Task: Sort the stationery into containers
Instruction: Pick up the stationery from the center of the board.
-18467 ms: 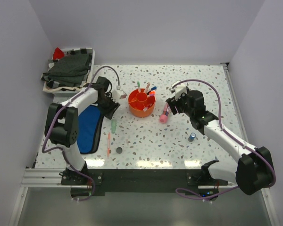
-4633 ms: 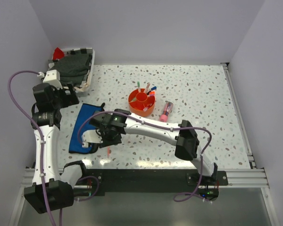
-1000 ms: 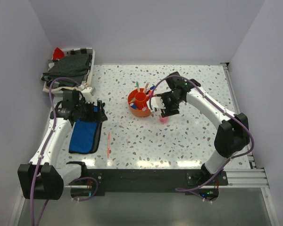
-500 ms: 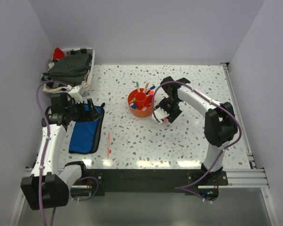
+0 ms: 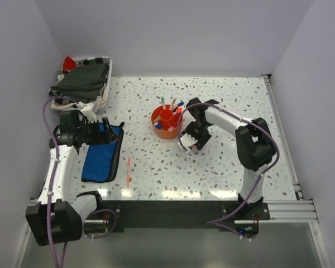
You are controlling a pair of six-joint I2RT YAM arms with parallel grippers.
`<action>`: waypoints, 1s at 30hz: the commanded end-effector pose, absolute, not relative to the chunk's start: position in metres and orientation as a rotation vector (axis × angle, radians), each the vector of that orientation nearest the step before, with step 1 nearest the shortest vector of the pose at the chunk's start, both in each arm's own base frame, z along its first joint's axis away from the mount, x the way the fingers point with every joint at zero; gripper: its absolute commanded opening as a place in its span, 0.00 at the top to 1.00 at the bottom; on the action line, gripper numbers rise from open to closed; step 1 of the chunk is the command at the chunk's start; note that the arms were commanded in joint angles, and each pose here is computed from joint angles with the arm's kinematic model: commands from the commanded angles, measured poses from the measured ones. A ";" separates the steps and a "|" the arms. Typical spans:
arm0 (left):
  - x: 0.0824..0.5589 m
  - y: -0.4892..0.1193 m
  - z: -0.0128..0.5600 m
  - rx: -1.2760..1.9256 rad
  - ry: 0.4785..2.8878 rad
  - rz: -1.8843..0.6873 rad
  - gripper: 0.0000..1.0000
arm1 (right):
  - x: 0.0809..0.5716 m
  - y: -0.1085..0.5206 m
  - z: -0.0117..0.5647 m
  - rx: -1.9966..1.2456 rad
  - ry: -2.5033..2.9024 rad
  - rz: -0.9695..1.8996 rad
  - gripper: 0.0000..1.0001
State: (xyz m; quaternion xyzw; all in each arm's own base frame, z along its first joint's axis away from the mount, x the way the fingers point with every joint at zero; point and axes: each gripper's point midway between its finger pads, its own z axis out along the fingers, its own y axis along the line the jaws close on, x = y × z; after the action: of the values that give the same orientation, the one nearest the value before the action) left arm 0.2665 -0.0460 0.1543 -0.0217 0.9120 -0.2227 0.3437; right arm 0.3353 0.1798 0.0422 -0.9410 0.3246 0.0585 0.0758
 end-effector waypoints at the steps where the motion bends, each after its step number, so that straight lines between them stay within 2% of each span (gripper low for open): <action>1: 0.276 -0.045 0.165 -0.058 2.326 -0.585 0.15 | 0.344 0.183 0.032 -2.821 0.956 0.111 0.37; 4: 0.276 -0.045 0.164 -0.059 2.330 -0.586 0.15 | 0.347 0.183 0.023 -2.808 1.008 0.104 0.43; 5: 0.276 -0.045 0.164 -0.056 2.331 -0.584 0.15 | 0.347 0.182 0.018 -2.814 1.026 0.112 0.51; 7: 0.277 -0.045 0.164 -0.055 2.332 -0.584 0.14 | 0.348 0.179 0.017 -2.823 1.066 0.109 0.58; 10: 0.277 -0.045 0.164 -0.055 2.332 -0.584 0.15 | 0.346 0.173 0.010 -2.825 1.092 0.093 0.62; 12: 0.277 -0.046 0.163 -0.062 2.332 -0.593 0.15 | 0.339 0.170 0.002 -2.838 1.092 0.106 0.62; 16: 0.279 -0.046 0.163 -0.064 2.326 -0.606 0.15 | 0.331 0.168 -0.013 -2.847 1.117 0.124 0.54; 20: 0.277 -0.047 0.162 -0.060 2.332 -0.604 0.14 | 0.320 0.169 -0.026 -2.829 1.199 0.212 0.55; 21: 0.277 -0.046 0.162 -0.065 2.334 -0.603 0.15 | 0.321 0.173 -0.025 -2.807 1.225 0.230 0.59; 22: 0.277 -0.047 0.162 -0.064 2.333 -0.608 0.14 | 0.318 0.174 -0.026 -2.799 1.255 0.281 0.75; 24: 0.277 -0.047 0.161 -0.064 2.335 -0.609 0.14 | 0.314 0.179 -0.028 -2.766 1.329 0.348 0.88; 25: 0.277 -0.046 0.161 -0.064 2.338 -0.607 0.15 | 0.311 0.179 -0.027 -2.757 1.351 0.368 0.99; 30: 0.282 -0.047 0.169 -0.050 2.326 -0.615 0.14 | 0.297 0.192 0.017 -2.569 1.467 0.465 1.00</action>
State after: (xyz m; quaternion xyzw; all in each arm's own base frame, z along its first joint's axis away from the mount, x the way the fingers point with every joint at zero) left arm 0.2694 -0.0464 0.1481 -0.0242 0.9149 -0.2269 0.3330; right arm 0.3467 0.1887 0.0270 -0.9009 0.4225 0.0465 0.0878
